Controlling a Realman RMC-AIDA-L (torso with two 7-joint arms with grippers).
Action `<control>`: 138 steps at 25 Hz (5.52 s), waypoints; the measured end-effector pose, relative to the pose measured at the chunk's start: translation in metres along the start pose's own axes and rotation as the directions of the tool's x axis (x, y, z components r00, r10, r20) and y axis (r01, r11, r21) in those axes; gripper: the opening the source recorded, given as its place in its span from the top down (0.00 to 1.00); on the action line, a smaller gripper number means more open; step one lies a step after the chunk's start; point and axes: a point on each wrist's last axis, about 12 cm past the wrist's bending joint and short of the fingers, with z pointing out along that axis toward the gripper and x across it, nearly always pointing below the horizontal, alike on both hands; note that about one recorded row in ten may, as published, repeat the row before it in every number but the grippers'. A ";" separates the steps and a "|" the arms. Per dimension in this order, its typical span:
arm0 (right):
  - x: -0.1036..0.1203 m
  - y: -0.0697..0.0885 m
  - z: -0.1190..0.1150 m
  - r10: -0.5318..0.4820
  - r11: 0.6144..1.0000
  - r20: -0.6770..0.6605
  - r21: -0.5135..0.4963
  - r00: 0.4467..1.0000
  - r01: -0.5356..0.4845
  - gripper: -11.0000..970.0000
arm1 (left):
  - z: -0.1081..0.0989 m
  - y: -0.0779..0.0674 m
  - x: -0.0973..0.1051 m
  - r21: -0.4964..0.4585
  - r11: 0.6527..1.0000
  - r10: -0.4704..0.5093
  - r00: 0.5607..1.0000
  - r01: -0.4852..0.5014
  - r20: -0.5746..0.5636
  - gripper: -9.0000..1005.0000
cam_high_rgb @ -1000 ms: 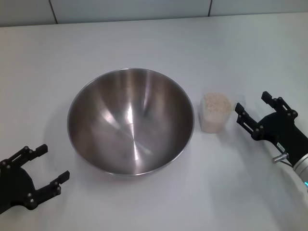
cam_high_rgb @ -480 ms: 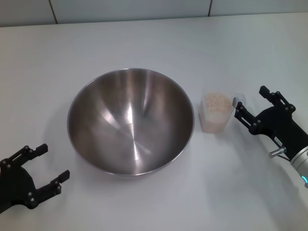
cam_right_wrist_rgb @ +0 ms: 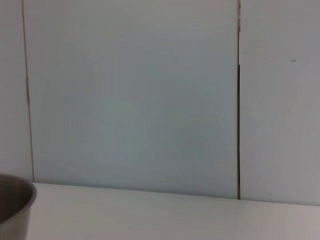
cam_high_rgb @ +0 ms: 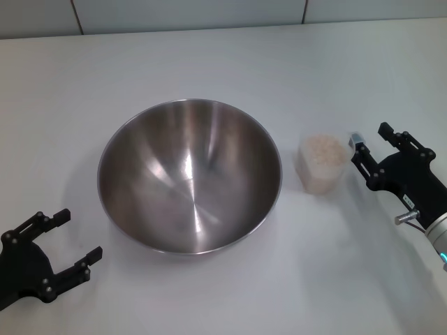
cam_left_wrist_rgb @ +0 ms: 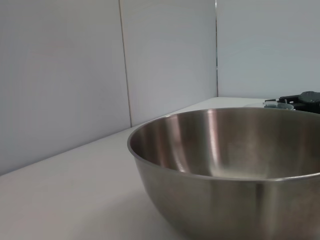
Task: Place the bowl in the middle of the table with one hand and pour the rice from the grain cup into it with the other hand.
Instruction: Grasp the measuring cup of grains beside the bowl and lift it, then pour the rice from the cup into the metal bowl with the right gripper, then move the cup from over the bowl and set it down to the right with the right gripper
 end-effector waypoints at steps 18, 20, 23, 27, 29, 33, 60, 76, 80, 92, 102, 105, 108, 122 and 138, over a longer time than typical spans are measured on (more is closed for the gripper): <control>-0.001 0.002 0.000 0.003 1.000 0.012 -0.005 1.000 -0.003 0.92 | 0.002 -0.001 0.000 0.016 1.000 0.002 1.000 -0.002 -0.004 0.19; -0.004 0.002 0.000 0.001 1.000 0.037 -0.010 0.999 -0.001 0.94 | 0.003 -0.001 0.000 0.017 1.000 0.002 1.000 -0.002 -0.003 0.19; -0.007 0.003 -0.001 -0.012 1.000 0.061 -0.011 0.998 0.013 0.96 | 0.003 -0.001 0.000 0.017 1.000 0.002 1.000 -0.002 -0.003 0.19; -0.014 0.005 -0.006 -0.060 0.998 0.141 -0.006 0.988 0.062 0.97 | 0.004 -0.002 0.000 0.018 1.000 0.001 1.000 -0.001 -0.001 0.19; -0.019 0.007 -0.007 -0.092 0.996 0.183 -0.003 0.979 0.094 0.97 | 0.004 -0.001 -0.001 0.019 1.000 -0.001 1.000 0.001 0.000 0.19; -0.033 0.012 -0.003 -0.150 0.988 0.282 0.001 0.948 0.156 0.97 | 0.005 -0.001 -0.001 0.026 1.000 -0.004 1.000 0.004 0.002 0.19; -0.057 0.114 0.029 -0.916 0.145 0.400 0.289 0.018 0.946 0.97 | 0.010 0.000 -0.004 0.040 0.999 0.001 1.000 -0.002 0.012 0.19; -0.047 0.132 0.028 -0.716 -0.450 0.301 0.491 -0.630 0.746 0.97 | 0.012 0.000 -0.007 0.056 0.998 0.012 1.000 -0.013 0.024 0.19; -0.045 0.134 0.029 -0.631 -0.555 0.239 0.525 -0.738 0.645 0.97 | 0.014 0.000 -0.007 0.063 0.998 0.013 1.000 -0.014 0.024 0.19; -0.051 0.142 0.027 -0.736 -0.418 0.308 0.493 -0.602 0.763 0.97 | 0.016 0.001 -0.009 0.067 0.998 0.016 0.999 -0.018 0.029 0.19; -0.076 0.144 0.024 -0.899 0.277 0.417 0.309 0.133 0.910 0.97 | 0.018 0.000 -0.009 0.069 0.997 0.015 0.999 -0.017 0.030 0.19; -0.087 0.132 0.025 -0.740 0.650 0.417 0.240 0.528 0.721 0.97 | 0.018 0.001 -0.009 0.069 0.997 0.016 0.999 -0.018 0.031 0.19; -0.088 0.123 0.026 -0.627 0.772 0.411 0.212 0.662 0.600 0.97 | 0.018 0.001 -0.009 0.069 0.997 0.016 0.999 -0.018 0.031 0.19; -0.046 0.039 0.039 -0.134 0.984 0.232 0.146 0.963 0.102 0.97 | 0.019 0.002 -0.011 0.073 0.997 0.022 0.999 -0.025 0.037 0.19; -0.023 0.038 0.063 -0.159 0.987 -0.008 0.006 0.987 0.159 0.97 | 0.021 0.001 -0.011 0.078 0.997 0.020 0.999 -0.024 0.041 0.19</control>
